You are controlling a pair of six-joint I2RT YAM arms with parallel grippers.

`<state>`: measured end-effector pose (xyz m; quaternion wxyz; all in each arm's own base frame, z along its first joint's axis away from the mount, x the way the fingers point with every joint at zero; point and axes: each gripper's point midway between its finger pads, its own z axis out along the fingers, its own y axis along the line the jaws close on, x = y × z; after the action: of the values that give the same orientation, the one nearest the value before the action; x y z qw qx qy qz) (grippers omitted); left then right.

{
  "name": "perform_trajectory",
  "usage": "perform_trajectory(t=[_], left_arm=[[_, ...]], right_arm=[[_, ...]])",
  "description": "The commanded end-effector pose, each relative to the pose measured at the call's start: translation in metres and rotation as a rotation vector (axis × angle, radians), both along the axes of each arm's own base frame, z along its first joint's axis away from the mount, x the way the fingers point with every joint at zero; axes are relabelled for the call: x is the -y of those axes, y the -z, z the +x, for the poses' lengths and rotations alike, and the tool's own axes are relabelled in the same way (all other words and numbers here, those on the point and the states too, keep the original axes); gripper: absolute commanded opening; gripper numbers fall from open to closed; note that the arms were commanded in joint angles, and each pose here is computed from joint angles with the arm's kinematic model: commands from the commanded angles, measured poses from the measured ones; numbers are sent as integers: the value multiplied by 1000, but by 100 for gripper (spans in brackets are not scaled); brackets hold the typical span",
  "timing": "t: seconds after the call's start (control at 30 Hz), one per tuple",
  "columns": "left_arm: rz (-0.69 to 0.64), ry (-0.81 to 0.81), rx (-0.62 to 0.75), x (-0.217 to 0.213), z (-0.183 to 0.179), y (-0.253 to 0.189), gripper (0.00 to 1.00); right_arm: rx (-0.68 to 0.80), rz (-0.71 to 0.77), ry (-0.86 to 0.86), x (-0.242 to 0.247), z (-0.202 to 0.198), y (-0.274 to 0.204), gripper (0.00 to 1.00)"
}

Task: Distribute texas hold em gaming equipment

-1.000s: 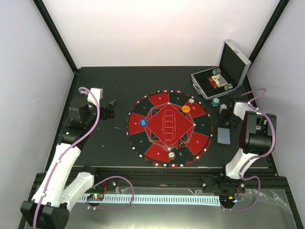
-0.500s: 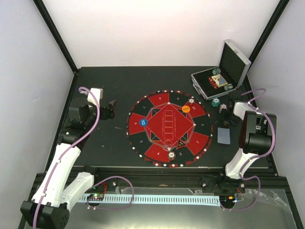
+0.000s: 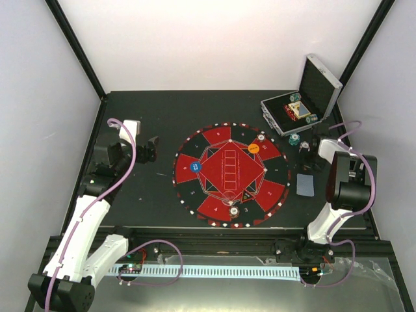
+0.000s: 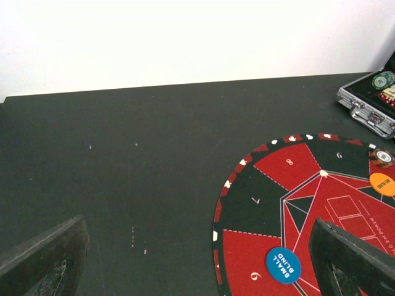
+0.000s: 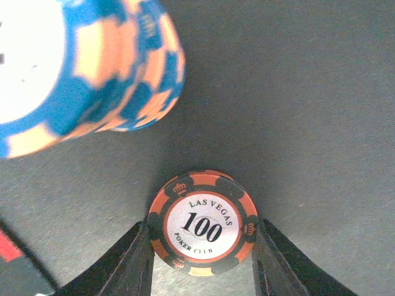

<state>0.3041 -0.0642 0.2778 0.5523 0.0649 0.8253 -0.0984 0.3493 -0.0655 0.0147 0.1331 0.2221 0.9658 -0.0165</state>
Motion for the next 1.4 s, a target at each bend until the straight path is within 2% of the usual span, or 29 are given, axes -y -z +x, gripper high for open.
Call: perform_trajectory(t=[0.0,0.27,0.47,0.8,1.13,1.37], left_arm=[[-1,1,11,1,-1,-5,99],[0,1,11,1,-1,-4,99],[-1,3,12,1,-1,-5,99],[-1,4,13,1,-2,-5,99],[-1,-9,22,-1,-3,-8,99],[0,-14,28,-3,-4,-9,99]], right_arm=[[10,40,-68,-23,1,-11,37],[29,19,-193,-65,8,-32,37],[43,-16,-346,-121,19,-56,38],[44,18,-621,-253,25,-60,38],[36,91,-858,-385,2,-48,38],[25,92,-973,-442,-12,-38,38]])
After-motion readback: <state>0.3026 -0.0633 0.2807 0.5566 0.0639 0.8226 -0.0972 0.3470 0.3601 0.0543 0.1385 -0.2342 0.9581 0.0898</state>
